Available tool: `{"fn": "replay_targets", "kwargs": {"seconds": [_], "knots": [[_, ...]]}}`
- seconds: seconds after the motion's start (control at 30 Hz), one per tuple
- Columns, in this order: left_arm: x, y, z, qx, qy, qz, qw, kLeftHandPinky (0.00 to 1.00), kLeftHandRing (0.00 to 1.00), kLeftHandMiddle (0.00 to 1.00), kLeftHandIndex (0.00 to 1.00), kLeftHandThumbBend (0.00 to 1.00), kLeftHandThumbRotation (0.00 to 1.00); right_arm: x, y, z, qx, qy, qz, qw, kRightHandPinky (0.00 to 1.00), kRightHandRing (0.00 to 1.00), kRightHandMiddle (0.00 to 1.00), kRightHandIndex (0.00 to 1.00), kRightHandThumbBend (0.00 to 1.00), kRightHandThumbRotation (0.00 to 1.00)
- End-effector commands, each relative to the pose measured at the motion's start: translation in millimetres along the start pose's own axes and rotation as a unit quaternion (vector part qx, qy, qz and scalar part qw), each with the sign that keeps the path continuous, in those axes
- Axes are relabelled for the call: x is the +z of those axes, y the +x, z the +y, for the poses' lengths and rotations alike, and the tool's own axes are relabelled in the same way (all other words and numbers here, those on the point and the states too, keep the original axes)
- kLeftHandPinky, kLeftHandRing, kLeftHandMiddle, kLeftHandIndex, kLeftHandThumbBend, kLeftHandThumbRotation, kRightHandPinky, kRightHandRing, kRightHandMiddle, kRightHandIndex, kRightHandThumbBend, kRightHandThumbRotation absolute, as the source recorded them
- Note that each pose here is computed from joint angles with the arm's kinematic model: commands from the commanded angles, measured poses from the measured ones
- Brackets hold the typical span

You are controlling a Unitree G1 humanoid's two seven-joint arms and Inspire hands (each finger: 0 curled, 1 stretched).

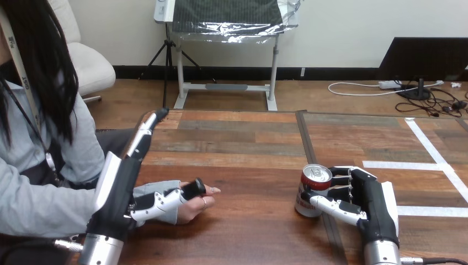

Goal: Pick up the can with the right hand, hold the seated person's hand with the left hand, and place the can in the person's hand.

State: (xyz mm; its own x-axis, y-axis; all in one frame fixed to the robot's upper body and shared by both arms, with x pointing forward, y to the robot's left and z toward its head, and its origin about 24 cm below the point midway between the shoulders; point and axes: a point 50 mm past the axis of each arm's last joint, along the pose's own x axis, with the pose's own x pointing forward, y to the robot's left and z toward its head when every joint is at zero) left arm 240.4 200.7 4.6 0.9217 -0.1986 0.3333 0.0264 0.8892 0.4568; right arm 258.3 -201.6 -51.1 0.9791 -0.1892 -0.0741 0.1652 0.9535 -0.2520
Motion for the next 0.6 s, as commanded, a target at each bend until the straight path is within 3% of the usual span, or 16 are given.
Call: {"fn": "replay_targets", "kwargs": {"seconds": [0.0,0.37,0.57], "knots": [[8.4,25.0,20.3,-0.004,0.08,-0.033,0.9962,0.96,0.99,0.96,0.95,1.0,0.56,24.8,17.8,-6.8,-0.019,0.003,-0.06,0.998,0.47,0.48,0.53,0.55,0.78,0.0],[-0.3,28.4,33.4,-0.04,0.187,0.005,0.9816,0.98,0.99,0.96,0.96,1.0,0.55,31.5,18.3,-4.4,-0.016,0.008,-0.087,0.996,0.46,0.48,0.53,0.55,0.77,0.0],[-4.9,30.1,41.4,-0.057,0.238,0.02,0.9693,0.97,0.98,0.96,0.95,1.0,0.55,34.9,18.5,-3.5,-0.014,0.007,-0.102,0.9947,0.45,0.48,0.52,0.55,0.77,0.0]]}}
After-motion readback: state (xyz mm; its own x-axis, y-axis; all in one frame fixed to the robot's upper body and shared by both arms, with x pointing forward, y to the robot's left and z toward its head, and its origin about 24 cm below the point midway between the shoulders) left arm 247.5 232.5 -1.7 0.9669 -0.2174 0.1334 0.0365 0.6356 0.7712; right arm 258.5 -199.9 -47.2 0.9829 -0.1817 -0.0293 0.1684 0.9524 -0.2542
